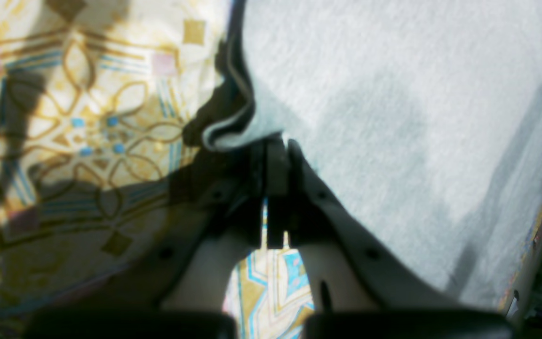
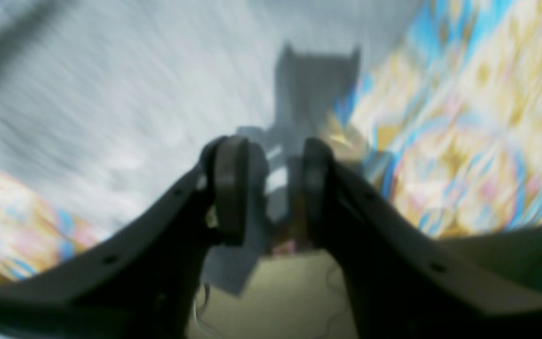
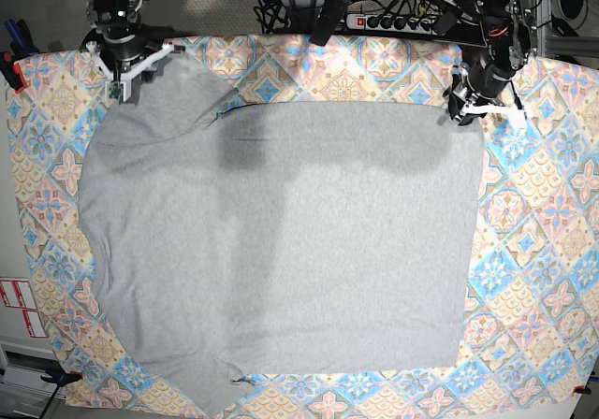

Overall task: Fold the T-shirt properly
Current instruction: 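Lower both grippers onto the shirt's shoulder corners and grasp them, then lift the shoulder corners and pull them toward the hem, then release the shoulder corners and raise both grippers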

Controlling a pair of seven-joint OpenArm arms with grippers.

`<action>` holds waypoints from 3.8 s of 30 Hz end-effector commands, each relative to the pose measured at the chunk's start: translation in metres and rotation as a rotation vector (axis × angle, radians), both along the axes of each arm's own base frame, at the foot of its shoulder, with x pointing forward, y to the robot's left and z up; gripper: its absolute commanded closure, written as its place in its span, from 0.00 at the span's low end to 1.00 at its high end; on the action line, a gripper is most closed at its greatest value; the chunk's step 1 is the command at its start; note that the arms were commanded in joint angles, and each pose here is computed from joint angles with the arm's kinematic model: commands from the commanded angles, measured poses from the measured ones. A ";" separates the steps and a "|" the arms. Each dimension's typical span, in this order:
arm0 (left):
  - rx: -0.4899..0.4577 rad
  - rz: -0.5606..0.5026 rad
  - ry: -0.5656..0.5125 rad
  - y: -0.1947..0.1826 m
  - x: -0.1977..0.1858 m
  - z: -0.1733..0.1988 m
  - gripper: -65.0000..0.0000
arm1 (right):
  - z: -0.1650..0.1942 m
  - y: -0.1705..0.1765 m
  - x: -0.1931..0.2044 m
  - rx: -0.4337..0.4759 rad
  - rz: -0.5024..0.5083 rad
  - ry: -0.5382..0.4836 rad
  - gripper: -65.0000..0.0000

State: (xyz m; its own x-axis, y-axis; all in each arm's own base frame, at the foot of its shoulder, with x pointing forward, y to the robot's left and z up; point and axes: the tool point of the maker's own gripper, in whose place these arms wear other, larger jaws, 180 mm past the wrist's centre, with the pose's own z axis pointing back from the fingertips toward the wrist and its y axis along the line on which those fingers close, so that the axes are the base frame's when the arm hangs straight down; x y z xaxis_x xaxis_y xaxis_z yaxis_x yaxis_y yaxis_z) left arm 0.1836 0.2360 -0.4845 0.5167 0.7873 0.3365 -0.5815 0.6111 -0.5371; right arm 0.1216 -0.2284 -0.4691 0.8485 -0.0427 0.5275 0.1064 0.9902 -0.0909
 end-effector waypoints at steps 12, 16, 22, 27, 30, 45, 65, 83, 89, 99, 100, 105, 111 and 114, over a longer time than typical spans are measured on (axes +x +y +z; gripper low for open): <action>-0.014 -0.027 0.059 -0.006 -0.013 -0.007 1.00 | -0.028 0.018 0.002 0.270 -0.175 -0.013 0.71; -0.030 -0.038 0.083 -0.009 -0.019 -0.009 1.00 | -0.020 0.029 0.009 0.330 -0.139 -0.046 0.96; -0.024 -0.046 0.101 -0.007 -0.031 -0.009 1.00 | -0.010 0.011 -0.002 0.291 -0.168 -0.058 1.00; 0.004 -0.089 0.076 -0.011 -0.037 0.008 1.00 | 0.014 -0.016 -0.015 0.223 -0.195 -0.092 1.00; 0.015 -0.102 0.082 -0.012 -0.047 0.013 1.00 | 0.027 -0.026 -0.021 0.190 -0.199 -0.105 1.00; 0.098 -0.170 0.204 0.015 -0.109 0.018 1.00 | 0.060 -0.039 -0.066 0.168 -0.024 -0.074 1.00; 0.166 -0.172 -0.276 0.003 0.068 0.111 1.00 | 0.115 -0.023 0.104 0.193 0.108 -0.427 1.00; 0.081 -0.055 -0.237 0.027 0.140 0.074 1.00 | 0.106 -0.007 0.212 0.367 0.080 -0.477 0.92; 0.071 -0.056 -0.205 0.027 0.127 0.065 0.59 | 0.110 -0.022 0.196 0.301 0.100 -0.457 0.75; 0.038 -0.093 -0.143 0.012 0.062 0.072 0.53 | 0.084 -0.060 0.127 0.222 0.028 -0.332 0.74; 0.030 -0.091 -0.133 0.010 0.059 0.068 0.53 | 0.082 -0.060 0.125 0.222 0.027 -0.327 0.74; -0.009 -0.072 -0.101 0.000 0.048 0.055 0.53 | 0.081 -0.060 0.123 0.223 0.028 -0.322 0.74; -0.026 -0.059 -0.064 0.001 0.040 0.042 0.53 | 0.080 -0.058 0.123 0.227 0.025 -0.322 0.74; -0.039 -0.043 -0.032 0.003 0.034 0.030 0.53 | 0.080 -0.058 0.123 0.227 0.025 -0.322 0.74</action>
